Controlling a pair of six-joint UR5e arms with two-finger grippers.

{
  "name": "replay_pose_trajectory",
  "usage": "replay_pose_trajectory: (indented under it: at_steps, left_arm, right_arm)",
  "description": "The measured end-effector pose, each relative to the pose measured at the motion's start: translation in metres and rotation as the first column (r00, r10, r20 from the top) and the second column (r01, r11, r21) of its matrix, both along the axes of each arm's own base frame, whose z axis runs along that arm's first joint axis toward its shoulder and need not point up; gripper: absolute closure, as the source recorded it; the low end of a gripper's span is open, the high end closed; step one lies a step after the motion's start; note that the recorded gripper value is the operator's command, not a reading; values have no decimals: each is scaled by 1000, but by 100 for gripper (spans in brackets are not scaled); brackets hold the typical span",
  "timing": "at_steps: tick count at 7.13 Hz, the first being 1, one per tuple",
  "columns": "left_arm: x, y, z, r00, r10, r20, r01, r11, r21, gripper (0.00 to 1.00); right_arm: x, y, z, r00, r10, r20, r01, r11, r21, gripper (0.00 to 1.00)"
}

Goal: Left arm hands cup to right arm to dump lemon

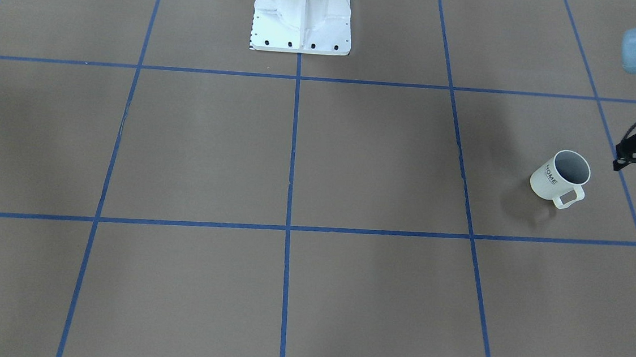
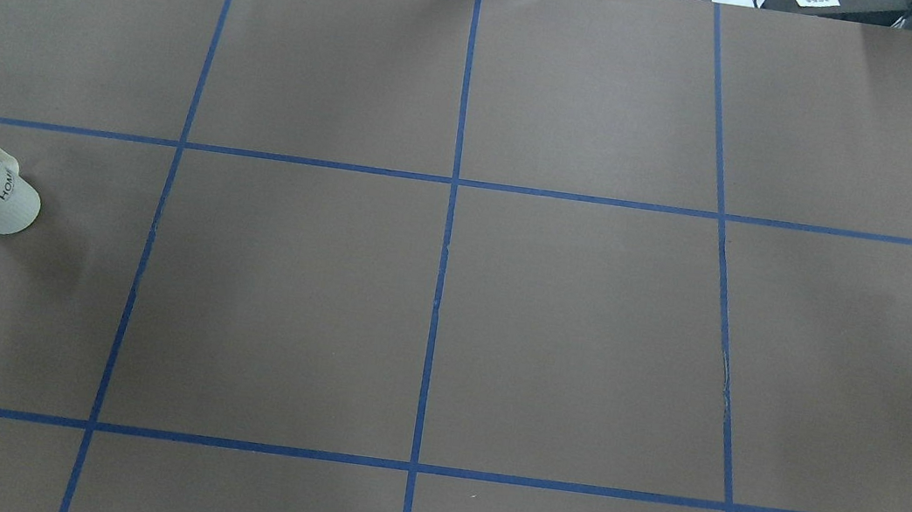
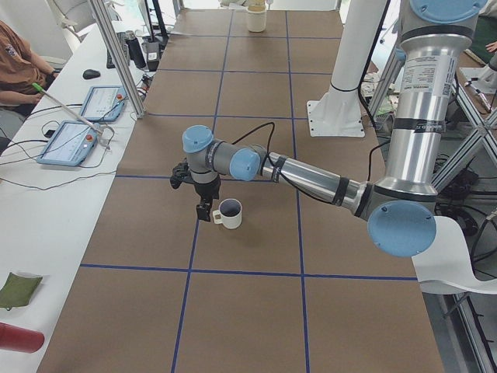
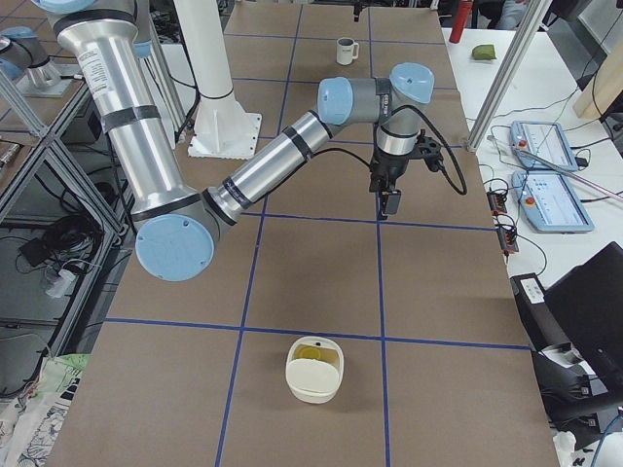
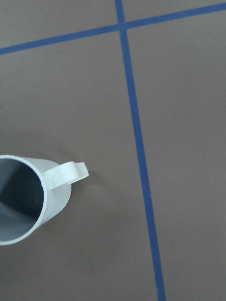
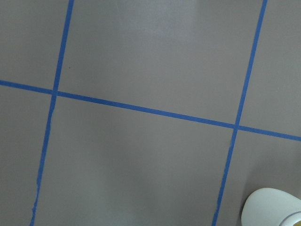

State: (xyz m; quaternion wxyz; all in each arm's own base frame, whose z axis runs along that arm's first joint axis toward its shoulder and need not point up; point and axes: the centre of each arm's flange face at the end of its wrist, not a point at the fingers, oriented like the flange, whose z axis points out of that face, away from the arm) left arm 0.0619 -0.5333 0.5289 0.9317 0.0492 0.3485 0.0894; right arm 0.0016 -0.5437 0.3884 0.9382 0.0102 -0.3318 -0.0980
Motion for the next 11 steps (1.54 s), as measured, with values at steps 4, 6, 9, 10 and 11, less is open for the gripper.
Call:
replay_pose_trajectory:
  at_steps: [4,6,9,10,11]
  left_arm:
    - [-120,1,82,998,46,31,-48,996,73,0]
    - [-133,11,105,998,41,37,-43,997,56,0]
    - [-133,10,104,999,16,35,-18,997,73,0]
    - [-133,9,103,999,12,36,-15,997,71,0]
    - [-133,9,103,999,11,38,-13,997,72,0]
  right_arm:
    - [47,26,106,999,-2,52,2,1000,-13,0]
    - [50,56,160,999,1,54,-3,999,50,0]
    - [51,72,219,999,13,49,-14,1000,9,0]
    - [51,71,226,999,17,47,-17,1000,-6,0]
    - [51,72,232,999,18,45,-18,1000,-18,0]
